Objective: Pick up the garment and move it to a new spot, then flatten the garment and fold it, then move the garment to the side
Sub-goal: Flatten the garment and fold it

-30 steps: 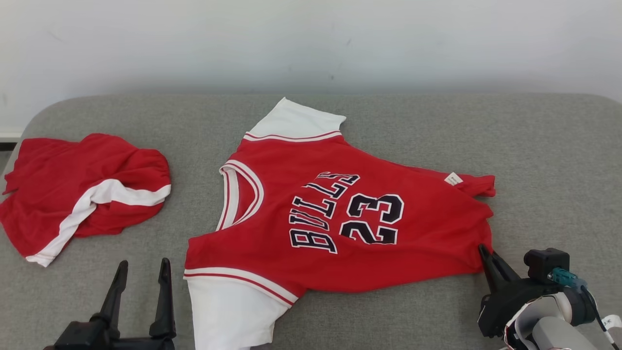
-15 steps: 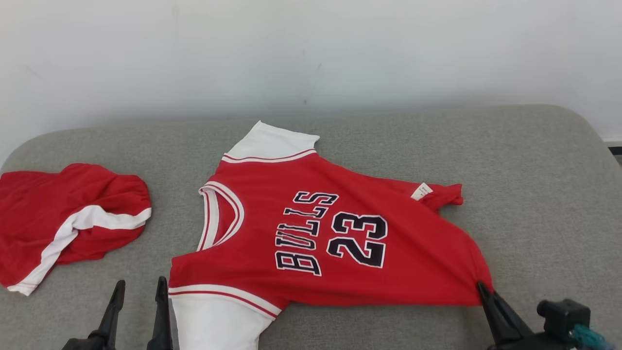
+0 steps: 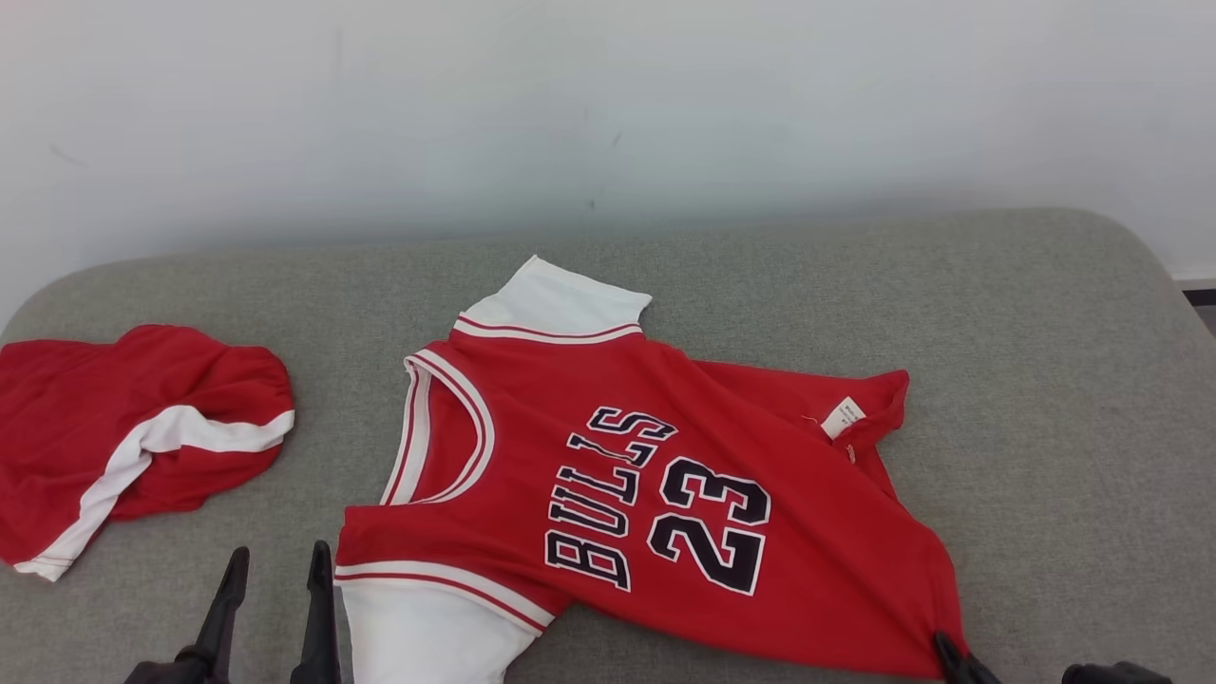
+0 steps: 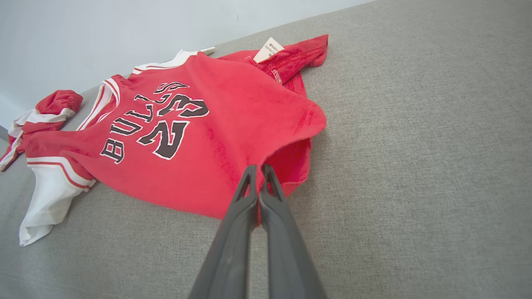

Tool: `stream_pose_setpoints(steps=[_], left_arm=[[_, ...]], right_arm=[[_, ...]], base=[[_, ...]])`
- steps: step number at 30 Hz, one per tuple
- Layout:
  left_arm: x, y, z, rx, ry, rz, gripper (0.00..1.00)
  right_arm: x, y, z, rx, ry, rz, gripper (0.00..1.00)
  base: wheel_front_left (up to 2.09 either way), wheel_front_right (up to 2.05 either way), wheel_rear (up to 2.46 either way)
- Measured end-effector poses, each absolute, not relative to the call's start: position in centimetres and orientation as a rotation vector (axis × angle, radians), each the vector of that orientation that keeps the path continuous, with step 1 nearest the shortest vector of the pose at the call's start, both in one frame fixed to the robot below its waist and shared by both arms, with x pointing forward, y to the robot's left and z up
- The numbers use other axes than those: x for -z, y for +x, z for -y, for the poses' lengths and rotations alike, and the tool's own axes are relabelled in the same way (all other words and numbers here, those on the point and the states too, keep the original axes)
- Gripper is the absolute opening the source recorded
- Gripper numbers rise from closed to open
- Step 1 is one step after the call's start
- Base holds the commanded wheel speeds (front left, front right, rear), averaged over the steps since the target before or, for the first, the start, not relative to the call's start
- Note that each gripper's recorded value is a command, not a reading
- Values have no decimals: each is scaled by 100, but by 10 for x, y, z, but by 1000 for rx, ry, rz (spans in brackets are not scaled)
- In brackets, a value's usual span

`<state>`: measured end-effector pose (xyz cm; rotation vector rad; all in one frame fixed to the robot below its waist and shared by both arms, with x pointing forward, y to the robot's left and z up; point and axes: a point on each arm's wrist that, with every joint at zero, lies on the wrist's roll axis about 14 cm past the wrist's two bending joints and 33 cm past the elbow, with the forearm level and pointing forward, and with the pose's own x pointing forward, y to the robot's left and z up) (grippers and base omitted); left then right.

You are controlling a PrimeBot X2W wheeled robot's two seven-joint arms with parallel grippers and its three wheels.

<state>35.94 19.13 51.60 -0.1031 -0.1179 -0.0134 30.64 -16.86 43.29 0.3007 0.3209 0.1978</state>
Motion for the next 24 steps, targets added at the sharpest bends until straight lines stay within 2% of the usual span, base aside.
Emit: stream_pose_setpoints(steps=[4, 14, 24], left_arm=[[-514, 359, -193, 9, -103, 113, 100], [-511, 363, -196, -3, -103, 104, 100], [-506, 366, -202, -20, -108, 86, 100]], right_arm=[[-443, 320, 168, -219, 256, -297, 0], [-471, 396, 172, -255, 126, -221, 0], [-440, 445, 184, -189, 106, -312, 0]], base=[[0, 0, 0], [0, 0, 0], [0, 0, 0]])
